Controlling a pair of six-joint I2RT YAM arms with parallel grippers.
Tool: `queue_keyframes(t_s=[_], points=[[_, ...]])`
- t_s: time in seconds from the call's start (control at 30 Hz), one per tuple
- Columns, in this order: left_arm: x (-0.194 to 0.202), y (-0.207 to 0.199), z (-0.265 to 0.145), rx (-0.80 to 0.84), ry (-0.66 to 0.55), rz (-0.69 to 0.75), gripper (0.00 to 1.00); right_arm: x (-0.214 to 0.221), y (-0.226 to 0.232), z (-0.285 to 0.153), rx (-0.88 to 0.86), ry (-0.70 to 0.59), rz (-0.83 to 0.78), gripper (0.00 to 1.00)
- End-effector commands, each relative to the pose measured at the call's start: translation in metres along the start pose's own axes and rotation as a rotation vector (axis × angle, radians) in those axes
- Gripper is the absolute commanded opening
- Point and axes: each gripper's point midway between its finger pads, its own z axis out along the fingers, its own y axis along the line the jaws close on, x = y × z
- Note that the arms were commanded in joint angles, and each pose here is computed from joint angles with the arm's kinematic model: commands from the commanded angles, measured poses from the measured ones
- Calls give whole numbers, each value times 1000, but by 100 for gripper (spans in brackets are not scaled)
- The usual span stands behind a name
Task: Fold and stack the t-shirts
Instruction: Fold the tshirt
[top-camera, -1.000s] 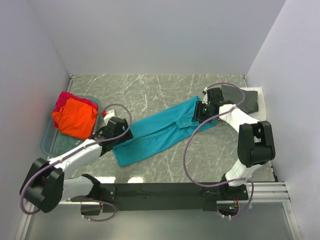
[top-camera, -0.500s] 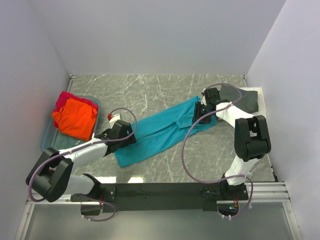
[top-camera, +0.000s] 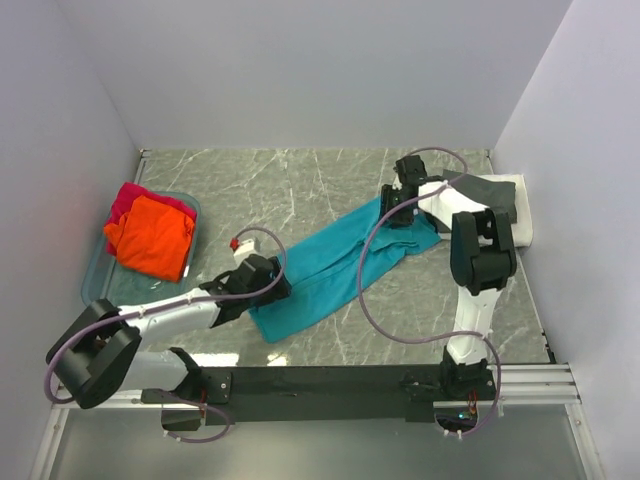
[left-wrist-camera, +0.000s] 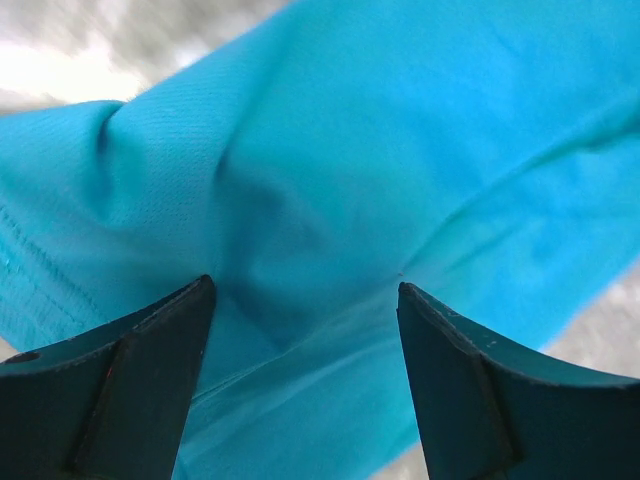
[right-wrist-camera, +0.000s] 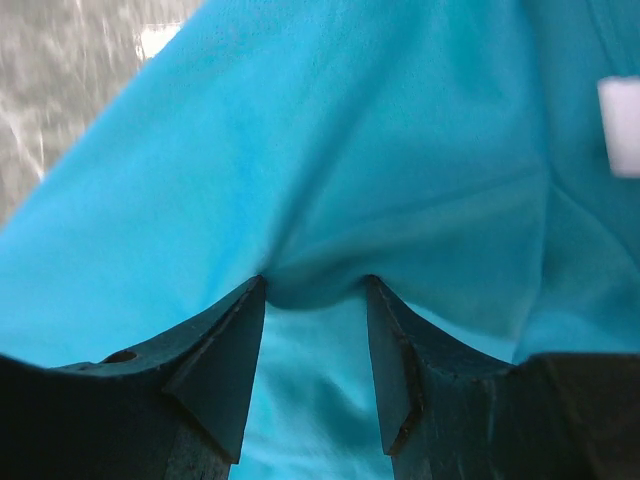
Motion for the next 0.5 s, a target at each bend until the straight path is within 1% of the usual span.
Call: queue_keyframes(t_s=[0.0,0.13,0.3,0.47], points=[[53,13,-14,-29,178,-40,81,-11,7,4,22,15,-36,53],[68,4,-26,6,215,-41,81,-15,17,14,35,44,-69,53],[81,5,-37,6,252,-35,81,-24,36,23,26,59,-109,52],[90,-2,-42,72,286,-29,82,-43,70,33,-19,54,-144,53]])
